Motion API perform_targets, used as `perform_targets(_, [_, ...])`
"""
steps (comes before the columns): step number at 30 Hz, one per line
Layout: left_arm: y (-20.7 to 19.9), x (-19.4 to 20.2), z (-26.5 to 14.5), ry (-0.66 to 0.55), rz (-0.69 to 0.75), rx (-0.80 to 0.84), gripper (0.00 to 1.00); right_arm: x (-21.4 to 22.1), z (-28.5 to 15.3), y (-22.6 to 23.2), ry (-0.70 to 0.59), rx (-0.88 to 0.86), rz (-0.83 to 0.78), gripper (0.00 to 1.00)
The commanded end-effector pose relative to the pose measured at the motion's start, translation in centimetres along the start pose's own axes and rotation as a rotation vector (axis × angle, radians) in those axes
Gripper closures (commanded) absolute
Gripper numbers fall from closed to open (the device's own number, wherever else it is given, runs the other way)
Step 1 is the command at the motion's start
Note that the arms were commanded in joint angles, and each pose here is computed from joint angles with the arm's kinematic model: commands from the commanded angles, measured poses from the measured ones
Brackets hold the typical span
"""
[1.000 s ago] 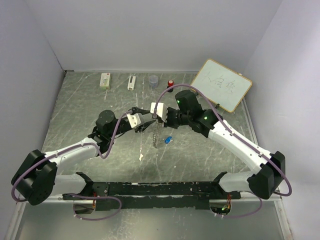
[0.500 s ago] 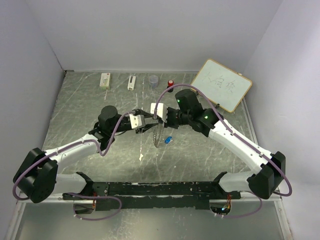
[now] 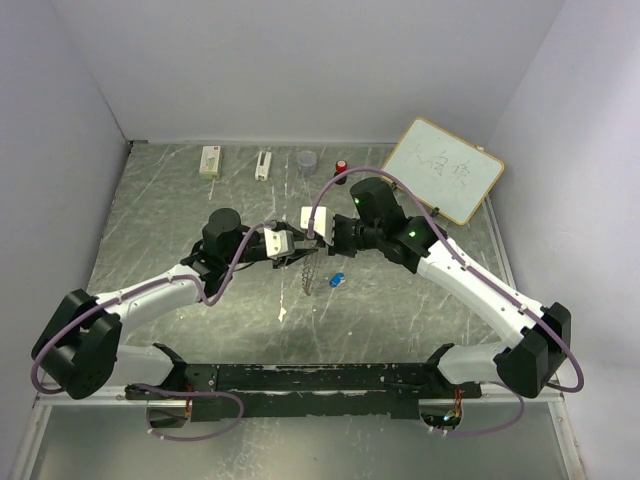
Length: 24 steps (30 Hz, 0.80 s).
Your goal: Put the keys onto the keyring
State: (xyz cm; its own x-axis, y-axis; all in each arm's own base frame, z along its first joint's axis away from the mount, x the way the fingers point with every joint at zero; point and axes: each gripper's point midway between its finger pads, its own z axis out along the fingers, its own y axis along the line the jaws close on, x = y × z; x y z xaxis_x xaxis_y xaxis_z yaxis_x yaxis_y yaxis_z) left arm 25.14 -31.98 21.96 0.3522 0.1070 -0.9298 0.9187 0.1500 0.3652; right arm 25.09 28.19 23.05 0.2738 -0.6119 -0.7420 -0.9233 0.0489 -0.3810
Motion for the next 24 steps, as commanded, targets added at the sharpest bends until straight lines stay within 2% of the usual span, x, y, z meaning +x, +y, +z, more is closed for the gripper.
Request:
perform_targets(1, [0.5, -1.4, 0.5, -0.040, 0.040, 0.030, 0.61, -1.2, -0.5, -0.6, -0.031, 0.009, -0.024, 1.00])
perform_targets(4, [0.5, -1.6, 0.6, -0.041, 0.044, 0.039, 0.67, -1.2, -0.5, -0.5, -0.030, 0.006, -0.023, 1.00])
perform_targets(15, [0.4, -2.1, 0.5, -0.054, 0.055, 0.051, 0.79, -0.8, -0.2, -0.2, -0.015, -0.011, -0.014, 1.00])
perform_targets(19, [0.3, -2.4, 0.3, -0.060, 0.063, 0.051, 0.93, -0.7, -0.1, -0.1, -0.013, -0.021, -0.010, 1.00])
perform_targets(24, [0.1, -2.6, 0.3, -0.064, 0.063, 0.059, 0.93, -0.6, -0.1, -0.2, -0.008, -0.016, -0.005, 1.00])
